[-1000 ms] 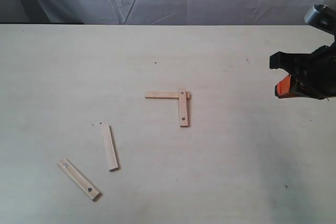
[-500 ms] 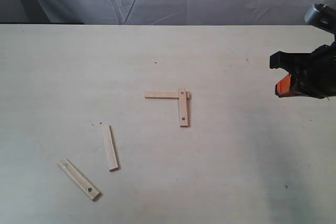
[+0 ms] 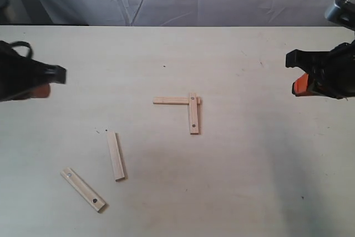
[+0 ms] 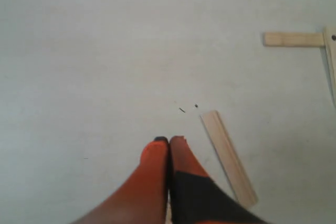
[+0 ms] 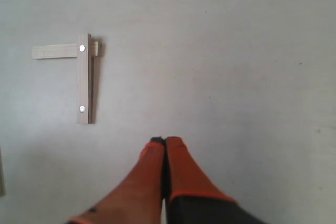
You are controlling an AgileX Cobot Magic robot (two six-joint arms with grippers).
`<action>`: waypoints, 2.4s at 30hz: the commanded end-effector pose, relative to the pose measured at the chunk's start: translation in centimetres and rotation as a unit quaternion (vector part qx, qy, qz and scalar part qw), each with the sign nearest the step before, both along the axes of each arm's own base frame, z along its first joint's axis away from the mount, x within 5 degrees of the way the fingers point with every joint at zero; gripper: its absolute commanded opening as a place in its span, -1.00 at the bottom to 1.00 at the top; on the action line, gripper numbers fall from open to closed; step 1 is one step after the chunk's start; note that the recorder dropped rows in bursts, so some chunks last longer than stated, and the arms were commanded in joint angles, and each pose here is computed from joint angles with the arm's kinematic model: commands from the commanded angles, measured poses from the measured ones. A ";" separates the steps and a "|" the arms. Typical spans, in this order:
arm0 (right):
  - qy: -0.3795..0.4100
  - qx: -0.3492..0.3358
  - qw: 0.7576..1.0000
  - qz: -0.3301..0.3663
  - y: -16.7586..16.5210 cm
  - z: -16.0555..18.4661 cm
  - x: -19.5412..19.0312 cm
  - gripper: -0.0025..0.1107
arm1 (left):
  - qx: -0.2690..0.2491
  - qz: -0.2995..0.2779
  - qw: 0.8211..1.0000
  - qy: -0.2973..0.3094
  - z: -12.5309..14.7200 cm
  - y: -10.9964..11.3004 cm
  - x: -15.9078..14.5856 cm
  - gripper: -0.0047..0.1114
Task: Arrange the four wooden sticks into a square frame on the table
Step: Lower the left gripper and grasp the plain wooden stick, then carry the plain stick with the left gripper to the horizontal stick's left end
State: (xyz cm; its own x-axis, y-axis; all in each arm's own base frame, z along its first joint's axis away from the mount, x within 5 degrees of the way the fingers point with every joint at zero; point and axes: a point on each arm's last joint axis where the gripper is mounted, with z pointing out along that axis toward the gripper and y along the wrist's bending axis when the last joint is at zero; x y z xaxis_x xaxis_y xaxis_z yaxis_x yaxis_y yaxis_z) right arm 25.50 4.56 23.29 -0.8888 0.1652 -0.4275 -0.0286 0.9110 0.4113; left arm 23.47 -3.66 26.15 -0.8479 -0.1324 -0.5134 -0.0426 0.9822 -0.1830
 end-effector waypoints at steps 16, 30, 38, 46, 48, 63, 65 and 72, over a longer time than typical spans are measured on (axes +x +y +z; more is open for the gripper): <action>-0.018 -0.005 1.000 -0.010 -0.2 0.1 0.2 -0.96 | -0.010 0.040 0.994 0.103 -7.4 -10.7 3.6 -0.92; -0.017 -0.005 1.000 -0.008 -0.2 0.1 0.1 -0.96 | -0.012 0.141 0.985 0.098 -8.2 -9.7 3.4 -0.69; -0.009 -0.003 1.000 -0.003 -0.2 0.1 0.0 -0.96 | -0.005 0.148 0.981 0.122 -10.4 -9.9 3.5 -0.16; -0.012 -0.004 1.000 -0.005 -0.2 0.1 0.0 -0.96 | 0.005 0.156 0.976 0.151 -12.6 -10.2 3.7 -0.16; -0.015 -0.005 1.000 -0.007 -0.2 0.1 0.1 -0.96 | -0.002 0.159 0.975 0.155 -13.0 -10.3 3.8 -0.16; -0.020 -0.006 1.000 -0.010 -0.3 0.1 0.2 -0.96 | 0.005 0.151 0.969 0.194 -14.9 -10.6 3.5 -0.42; -0.020 -0.006 1.000 -0.010 -0.3 0.1 0.2 -0.96 | 0.005 0.150 0.970 0.193 -14.8 -10.6 3.5 -0.70; -0.016 -0.004 1.000 -0.011 -0.2 0.1 0.1 -0.96 | -0.015 0.038 0.995 0.095 -8.5 -12.6 6.9 -0.92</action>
State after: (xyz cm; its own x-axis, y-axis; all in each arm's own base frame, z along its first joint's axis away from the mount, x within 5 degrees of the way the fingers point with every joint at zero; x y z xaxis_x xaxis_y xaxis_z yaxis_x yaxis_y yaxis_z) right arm 25.78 4.42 23.39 -0.8724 0.1756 -0.4562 -0.0261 0.9152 0.4021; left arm 29.43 -15.49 15.45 -0.9241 -0.2617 -0.2785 -0.2240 0.9614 -0.1601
